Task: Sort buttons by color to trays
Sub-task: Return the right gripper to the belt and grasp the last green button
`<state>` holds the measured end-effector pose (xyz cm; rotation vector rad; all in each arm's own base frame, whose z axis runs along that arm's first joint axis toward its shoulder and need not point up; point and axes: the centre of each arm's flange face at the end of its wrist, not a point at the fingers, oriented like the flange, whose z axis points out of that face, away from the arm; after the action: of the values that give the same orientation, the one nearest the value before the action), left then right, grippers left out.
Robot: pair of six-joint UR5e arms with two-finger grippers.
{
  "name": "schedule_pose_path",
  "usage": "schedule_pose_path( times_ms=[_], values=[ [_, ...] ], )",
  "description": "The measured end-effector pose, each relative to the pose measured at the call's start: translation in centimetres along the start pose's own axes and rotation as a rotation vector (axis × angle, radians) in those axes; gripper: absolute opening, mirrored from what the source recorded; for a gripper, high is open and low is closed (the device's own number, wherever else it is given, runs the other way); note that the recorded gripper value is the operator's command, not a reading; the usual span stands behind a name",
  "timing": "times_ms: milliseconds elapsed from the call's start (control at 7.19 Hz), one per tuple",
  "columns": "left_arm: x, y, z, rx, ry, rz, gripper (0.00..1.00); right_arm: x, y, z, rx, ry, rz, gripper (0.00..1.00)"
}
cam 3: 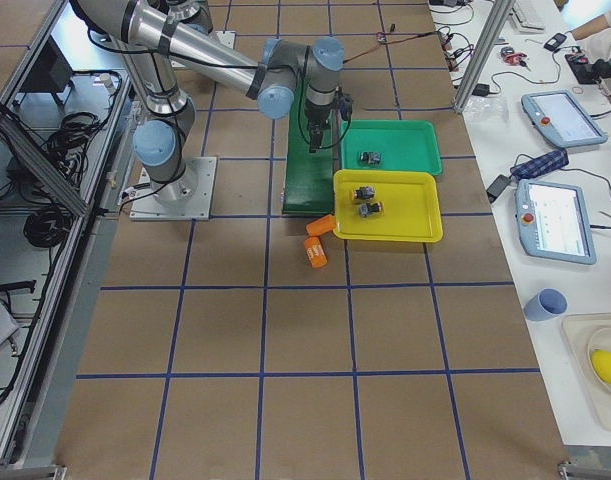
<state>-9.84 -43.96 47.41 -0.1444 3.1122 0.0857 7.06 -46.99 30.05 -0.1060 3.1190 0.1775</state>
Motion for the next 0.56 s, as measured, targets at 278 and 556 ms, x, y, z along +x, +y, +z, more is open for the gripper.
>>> schedule_pose_path(
  times_ms=[278, 556],
  values=[
    [0.0, 0.0, 0.0, 0.000, -0.001, 0.001, 1.00, -1.0, -0.1, 0.4, -0.001, -0.007, 0.025, 1.00],
    [0.0, 0.0, 0.0, 0.000, -0.002, 0.004, 1.00, -2.7, -0.8, 1.6, 0.001, -0.005, 0.042, 1.00]
  ],
)
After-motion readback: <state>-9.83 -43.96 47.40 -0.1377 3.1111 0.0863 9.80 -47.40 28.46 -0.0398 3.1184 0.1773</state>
